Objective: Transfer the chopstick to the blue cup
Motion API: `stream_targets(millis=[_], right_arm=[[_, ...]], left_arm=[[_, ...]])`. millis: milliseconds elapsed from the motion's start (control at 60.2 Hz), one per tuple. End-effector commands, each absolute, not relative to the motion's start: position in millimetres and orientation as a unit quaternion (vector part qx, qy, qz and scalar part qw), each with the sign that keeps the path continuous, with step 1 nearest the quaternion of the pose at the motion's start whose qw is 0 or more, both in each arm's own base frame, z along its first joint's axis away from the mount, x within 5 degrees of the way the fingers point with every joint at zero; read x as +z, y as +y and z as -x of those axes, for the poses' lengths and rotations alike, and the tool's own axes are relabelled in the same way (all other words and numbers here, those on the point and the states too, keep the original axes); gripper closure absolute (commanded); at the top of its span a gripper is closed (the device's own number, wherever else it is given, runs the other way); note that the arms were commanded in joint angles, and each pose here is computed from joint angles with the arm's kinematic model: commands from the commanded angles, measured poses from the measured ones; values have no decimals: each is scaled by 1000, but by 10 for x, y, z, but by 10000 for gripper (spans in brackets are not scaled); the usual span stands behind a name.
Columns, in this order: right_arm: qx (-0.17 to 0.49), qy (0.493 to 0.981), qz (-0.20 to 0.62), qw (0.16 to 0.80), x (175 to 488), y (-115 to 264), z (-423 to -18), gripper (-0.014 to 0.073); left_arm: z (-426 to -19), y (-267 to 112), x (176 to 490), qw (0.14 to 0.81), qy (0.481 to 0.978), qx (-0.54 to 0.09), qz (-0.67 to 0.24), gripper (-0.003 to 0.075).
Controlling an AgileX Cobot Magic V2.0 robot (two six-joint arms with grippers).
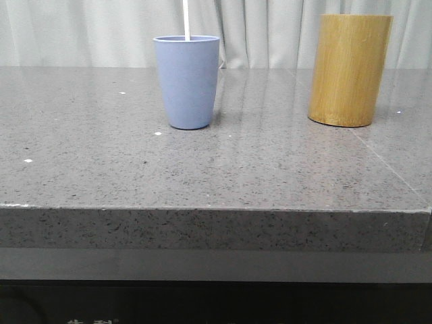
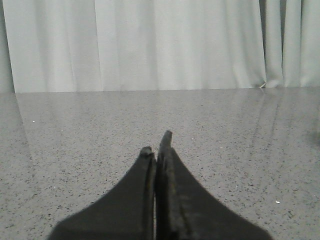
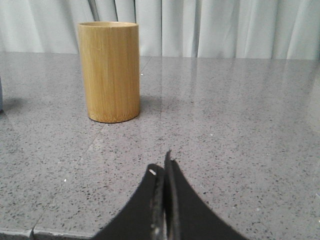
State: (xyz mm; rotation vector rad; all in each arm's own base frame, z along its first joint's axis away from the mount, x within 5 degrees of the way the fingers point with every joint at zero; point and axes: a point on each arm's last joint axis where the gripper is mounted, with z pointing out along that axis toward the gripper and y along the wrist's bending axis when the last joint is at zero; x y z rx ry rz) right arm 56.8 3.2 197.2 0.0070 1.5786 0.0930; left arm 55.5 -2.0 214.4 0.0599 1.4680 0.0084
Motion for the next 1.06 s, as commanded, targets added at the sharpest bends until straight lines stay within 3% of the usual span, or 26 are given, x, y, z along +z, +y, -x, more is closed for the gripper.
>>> stream_targets(millis=[0,1047], right_arm=[[40,665,-11,746,2090,20,-544,662],[29,666,-24,745,2085,2,-545,662]], left_arm=[[-529,-12,2193,773,635,2,-19,739],[-529,-12,2193,773,635,2,-19,739]])
